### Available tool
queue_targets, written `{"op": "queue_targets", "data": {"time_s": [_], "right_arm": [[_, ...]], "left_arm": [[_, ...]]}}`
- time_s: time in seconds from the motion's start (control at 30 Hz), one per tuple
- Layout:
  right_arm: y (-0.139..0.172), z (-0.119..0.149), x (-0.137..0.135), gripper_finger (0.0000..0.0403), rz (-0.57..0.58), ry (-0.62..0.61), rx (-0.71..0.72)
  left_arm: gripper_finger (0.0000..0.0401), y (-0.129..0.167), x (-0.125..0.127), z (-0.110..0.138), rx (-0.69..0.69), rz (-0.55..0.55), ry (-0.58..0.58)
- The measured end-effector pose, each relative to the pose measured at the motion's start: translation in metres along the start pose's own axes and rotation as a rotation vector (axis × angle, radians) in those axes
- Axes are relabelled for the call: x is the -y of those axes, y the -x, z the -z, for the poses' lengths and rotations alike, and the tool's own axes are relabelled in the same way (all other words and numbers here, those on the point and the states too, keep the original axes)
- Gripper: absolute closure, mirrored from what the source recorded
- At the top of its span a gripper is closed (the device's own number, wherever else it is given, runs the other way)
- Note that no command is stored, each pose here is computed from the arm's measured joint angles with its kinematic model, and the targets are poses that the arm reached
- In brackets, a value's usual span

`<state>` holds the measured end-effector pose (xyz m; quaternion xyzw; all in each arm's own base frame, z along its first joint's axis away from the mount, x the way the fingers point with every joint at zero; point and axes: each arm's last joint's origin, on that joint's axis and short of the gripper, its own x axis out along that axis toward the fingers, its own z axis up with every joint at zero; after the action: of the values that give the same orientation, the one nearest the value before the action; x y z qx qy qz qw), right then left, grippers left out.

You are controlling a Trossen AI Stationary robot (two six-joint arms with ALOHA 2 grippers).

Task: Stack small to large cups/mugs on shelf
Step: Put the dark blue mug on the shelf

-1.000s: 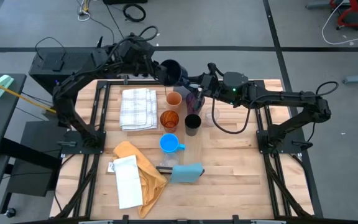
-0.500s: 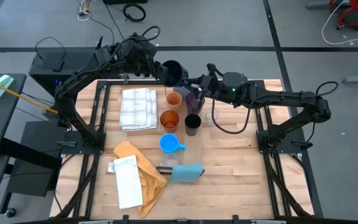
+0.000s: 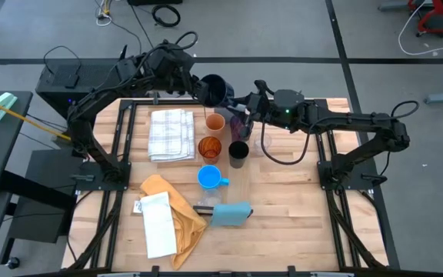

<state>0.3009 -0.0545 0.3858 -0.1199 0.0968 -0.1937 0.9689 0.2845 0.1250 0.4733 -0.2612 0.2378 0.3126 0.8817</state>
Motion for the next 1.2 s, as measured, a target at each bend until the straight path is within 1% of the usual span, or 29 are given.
{"op": "queue_targets", "data": {"time_s": [0.13,0.23,0.3,0.43,0.73,0.83,0.93,1.03,1.1,1.2], "right_arm": [[0.0,0.0,0.001,0.0265,0.002,0.0,-0.001],[0.0,0.0,0.003,0.0275,0.019,-0.004,-0.002],[-0.001,0.0,0.003,0.0295,0.025,-0.003,-0.004],[-0.001,0.001,0.003,0.0352,0.014,0.032,-0.009],[-0.001,0.001,0.004,0.0353,0.035,0.033,-0.011],[-0.001,0.001,0.004,0.0353,0.052,0.011,-0.008],[0.0,0.0,0.006,0.0353,0.074,0.003,-0.007],[0.003,-0.001,0.008,0.0355,0.102,0.002,-0.009],[0.005,0.0,0.01,0.0355,0.126,0.008,-0.032],[0.013,-0.003,0.013,0.0355,0.145,-0.008,-0.027]], "left_arm": [[0.0376,0.0,0.0,0.0,0.001,0.003,0.001],[0.0376,0.0,0.0,-0.001,0.003,0.012,0.002],[0.0376,0.0,0.0,0.0,0.001,0.012,0.002],[0.0376,0.0,0.001,-0.001,-0.001,0.023,0.018],[0.0375,0.0,0.001,-0.001,0.007,0.022,0.01],[0.0354,0.0,0.002,-0.004,0.041,0.028,-0.014],[0.0327,0.009,0.002,-0.007,0.081,0.047,-0.024],[0.0311,0.023,0.003,-0.011,0.137,0.08,-0.016],[0.0308,0.036,0.001,-0.014,0.174,0.098,-0.018],[0.0313,0.053,-0.005,-0.016,0.22,0.084,-0.014]]}}
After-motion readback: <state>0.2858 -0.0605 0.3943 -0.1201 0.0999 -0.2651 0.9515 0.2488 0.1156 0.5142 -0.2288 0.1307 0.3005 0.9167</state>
